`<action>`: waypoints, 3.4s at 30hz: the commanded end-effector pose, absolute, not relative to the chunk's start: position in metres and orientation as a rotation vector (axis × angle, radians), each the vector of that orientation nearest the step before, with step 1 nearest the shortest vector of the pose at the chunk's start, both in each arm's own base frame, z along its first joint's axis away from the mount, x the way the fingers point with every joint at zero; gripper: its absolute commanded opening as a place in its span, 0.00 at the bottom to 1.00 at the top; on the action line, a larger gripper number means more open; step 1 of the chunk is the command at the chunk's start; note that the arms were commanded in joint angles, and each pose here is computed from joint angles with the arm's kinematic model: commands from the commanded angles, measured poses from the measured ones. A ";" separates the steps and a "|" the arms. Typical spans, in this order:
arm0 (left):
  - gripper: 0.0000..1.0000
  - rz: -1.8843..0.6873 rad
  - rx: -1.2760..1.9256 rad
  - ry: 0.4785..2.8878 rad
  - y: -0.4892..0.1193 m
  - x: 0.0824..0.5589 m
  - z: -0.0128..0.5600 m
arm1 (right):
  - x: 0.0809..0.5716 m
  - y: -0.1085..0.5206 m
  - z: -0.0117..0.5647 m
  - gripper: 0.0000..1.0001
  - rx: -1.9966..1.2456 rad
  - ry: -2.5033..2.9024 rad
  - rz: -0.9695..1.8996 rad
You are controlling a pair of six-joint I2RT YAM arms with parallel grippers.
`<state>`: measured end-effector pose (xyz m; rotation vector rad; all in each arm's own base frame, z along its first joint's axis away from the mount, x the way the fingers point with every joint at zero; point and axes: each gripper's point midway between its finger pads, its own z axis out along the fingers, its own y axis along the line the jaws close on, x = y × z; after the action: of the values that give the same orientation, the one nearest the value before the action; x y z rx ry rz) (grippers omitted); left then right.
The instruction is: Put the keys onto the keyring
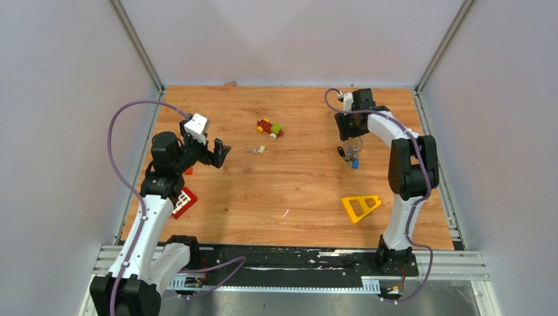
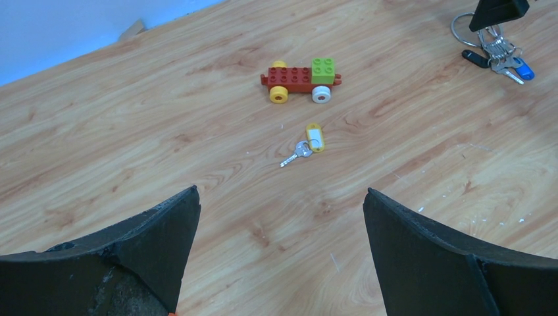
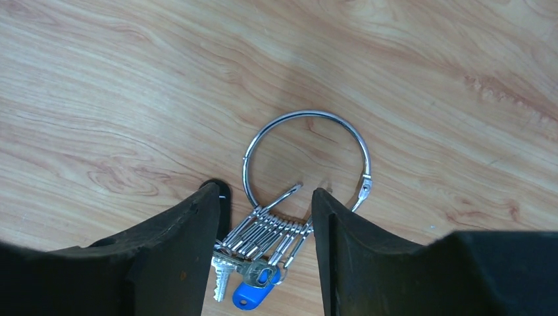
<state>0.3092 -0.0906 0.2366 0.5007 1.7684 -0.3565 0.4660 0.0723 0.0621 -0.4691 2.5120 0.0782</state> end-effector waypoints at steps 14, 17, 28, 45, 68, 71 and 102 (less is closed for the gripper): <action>1.00 -0.357 0.533 1.722 -0.094 0.312 0.246 | 0.471 0.061 0.042 0.40 -0.382 2.604 0.148; 1.00 -0.359 0.535 1.722 -0.094 0.312 0.246 | 0.470 0.060 0.038 0.37 -0.382 2.617 0.149; 1.00 -0.361 0.540 1.715 -0.095 0.311 0.247 | 0.459 0.056 0.026 0.25 -0.379 2.674 0.155; 1.00 -0.369 0.542 1.711 -0.096 0.310 0.247 | 0.471 0.065 0.091 0.00 -0.380 2.519 0.212; 0.93 -0.575 0.783 1.551 -0.146 0.301 0.266 | 0.362 0.170 0.240 0.00 -1.035 1.749 0.847; 0.92 -0.667 0.892 1.462 -0.174 0.288 0.279 | 0.335 0.194 0.258 0.00 -1.127 1.625 0.950; 0.68 -1.099 1.428 1.050 -0.300 0.203 0.309 | 0.171 0.274 0.306 0.00 -1.616 1.005 1.300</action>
<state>0.2254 -0.3007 0.2916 1.3121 1.1802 -1.1320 0.1940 0.2730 0.2974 -1.5445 1.1329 1.2768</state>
